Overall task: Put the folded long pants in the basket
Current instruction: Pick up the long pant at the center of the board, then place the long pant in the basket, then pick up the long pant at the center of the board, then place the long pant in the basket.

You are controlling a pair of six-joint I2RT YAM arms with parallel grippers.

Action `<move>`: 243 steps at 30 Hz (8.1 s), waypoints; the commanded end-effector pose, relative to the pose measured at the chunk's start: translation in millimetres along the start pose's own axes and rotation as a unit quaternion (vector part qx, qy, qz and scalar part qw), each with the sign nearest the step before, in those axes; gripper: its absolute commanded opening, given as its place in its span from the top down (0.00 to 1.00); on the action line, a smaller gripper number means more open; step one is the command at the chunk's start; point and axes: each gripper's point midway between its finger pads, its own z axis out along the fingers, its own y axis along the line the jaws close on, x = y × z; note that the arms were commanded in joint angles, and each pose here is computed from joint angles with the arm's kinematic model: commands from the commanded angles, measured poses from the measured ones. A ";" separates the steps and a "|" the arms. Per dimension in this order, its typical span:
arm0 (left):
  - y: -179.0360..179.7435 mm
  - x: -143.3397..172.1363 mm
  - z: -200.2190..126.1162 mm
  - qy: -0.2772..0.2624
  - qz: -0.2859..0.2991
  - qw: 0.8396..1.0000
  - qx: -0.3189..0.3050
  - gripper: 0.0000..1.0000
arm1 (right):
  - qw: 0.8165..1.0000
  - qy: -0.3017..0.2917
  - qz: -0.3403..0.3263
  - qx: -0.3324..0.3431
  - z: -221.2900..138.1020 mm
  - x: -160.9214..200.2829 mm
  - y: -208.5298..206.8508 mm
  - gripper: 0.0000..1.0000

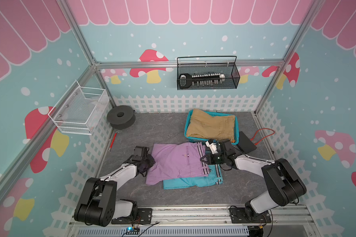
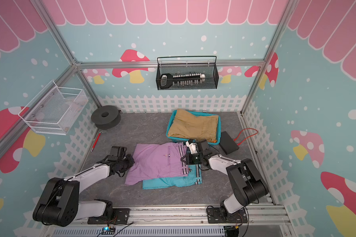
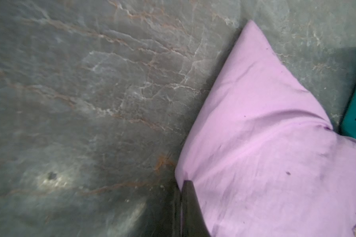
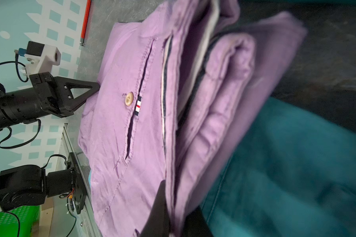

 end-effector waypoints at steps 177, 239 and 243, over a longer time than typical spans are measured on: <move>-331.9 -129.4 -166.4 -0.095 0.186 0.918 0.337 1.00 | 0.971 -0.234 -0.006 0.046 -174.3 -213.1 16.9 1.00; -409.8 -130.2 38.1 0.068 0.193 0.912 0.356 0.84 | 0.956 -0.252 0.107 0.101 -191.8 -248.1 -145.9 0.77; -415.5 -149.8 3.8 0.018 0.202 0.914 0.351 0.60 | 0.952 -0.280 0.086 0.094 -204.1 -248.7 -130.2 0.51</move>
